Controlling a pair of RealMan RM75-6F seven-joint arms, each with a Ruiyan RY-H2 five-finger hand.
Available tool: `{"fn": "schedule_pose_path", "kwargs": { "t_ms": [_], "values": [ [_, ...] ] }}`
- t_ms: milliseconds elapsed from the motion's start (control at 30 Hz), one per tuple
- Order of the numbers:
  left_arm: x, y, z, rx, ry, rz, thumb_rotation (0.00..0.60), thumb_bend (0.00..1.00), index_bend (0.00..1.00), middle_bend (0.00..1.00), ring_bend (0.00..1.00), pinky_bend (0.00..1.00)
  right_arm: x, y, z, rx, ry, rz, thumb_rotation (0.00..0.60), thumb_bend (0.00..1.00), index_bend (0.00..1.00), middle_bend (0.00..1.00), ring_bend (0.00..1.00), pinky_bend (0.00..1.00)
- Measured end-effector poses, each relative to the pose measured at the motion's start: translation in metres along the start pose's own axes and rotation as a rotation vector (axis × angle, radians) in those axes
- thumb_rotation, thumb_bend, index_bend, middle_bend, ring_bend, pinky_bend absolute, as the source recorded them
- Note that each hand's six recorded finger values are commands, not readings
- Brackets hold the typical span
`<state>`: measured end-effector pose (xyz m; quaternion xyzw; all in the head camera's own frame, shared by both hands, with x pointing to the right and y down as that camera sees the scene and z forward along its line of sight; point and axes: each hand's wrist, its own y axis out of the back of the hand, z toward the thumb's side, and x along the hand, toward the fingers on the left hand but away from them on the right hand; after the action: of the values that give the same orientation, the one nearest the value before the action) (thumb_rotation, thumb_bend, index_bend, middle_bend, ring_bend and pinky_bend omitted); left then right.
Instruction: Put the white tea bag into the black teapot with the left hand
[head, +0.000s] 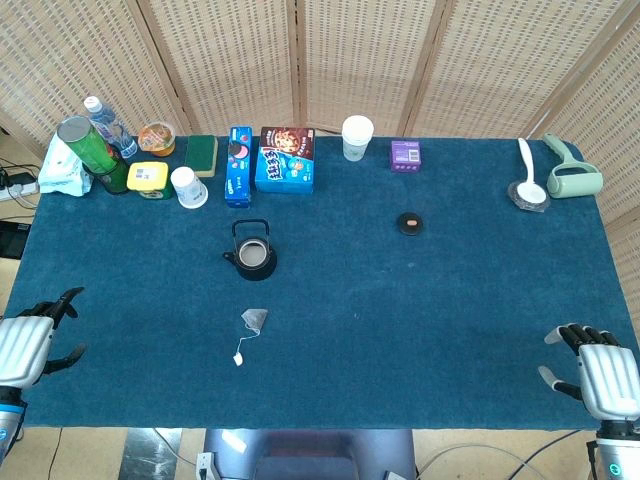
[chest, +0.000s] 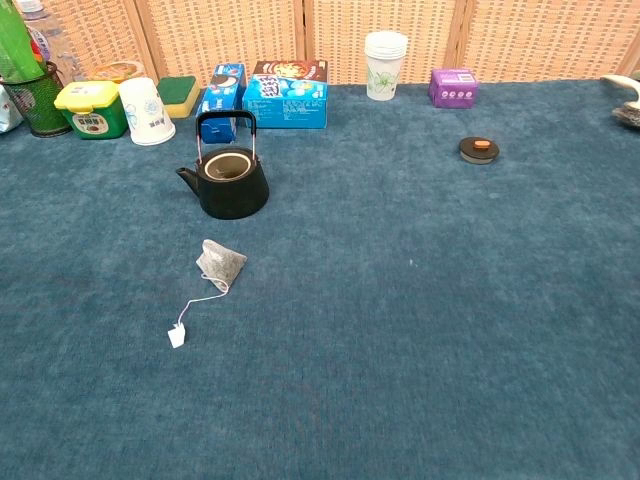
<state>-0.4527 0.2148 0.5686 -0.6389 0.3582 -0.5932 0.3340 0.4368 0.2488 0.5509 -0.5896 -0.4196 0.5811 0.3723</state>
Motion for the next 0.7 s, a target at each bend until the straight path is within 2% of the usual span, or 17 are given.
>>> {"fn": "schedule_pose_path", "kwargs": {
  "t_ms": [233,433,500,567,633,700],
  "values": [
    [0.005,0.0,0.008,0.004,-0.031,-0.003,0.6,0.29,0.13,0.39,0.32,0.42,0.002,0.002,-0.002,0.001,-0.007,-0.005,0.6,0.22,0.45,0.43,0.42,0.39],
    [0.014,0.001,0.033,0.021,-0.141,-0.017,0.6,0.29,0.13,0.41,0.4,0.43,0.007,0.004,-0.004,-0.009,-0.012,-0.014,0.6,0.22,0.45,0.43,0.43,0.39],
    [0.018,-0.001,0.046,0.032,-0.201,-0.033,0.6,0.29,0.13,0.47,0.46,0.48,0.008,0.003,-0.003,-0.011,-0.011,-0.014,0.6,0.22,0.45,0.43,0.44,0.39],
    [0.021,-0.002,0.058,0.044,-0.255,-0.049,0.6,0.29,0.13,0.56,0.57,0.55,0.01,0.003,-0.003,-0.012,-0.01,-0.014,0.6,0.22,0.45,0.43,0.44,0.39],
    [0.023,-0.004,0.072,0.055,-0.313,-0.066,0.6,0.29,0.14,0.69,0.72,0.66,0.012,0.003,-0.004,-0.01,-0.014,-0.013,0.6,0.22,0.45,0.43,0.46,0.39],
    [0.025,-0.006,0.085,0.065,-0.366,-0.083,0.6,0.29,0.19,0.82,0.83,0.78,0.014,0.003,-0.007,-0.008,-0.02,-0.014,0.6,0.22,0.45,0.44,0.49,0.4]
  ]
}}
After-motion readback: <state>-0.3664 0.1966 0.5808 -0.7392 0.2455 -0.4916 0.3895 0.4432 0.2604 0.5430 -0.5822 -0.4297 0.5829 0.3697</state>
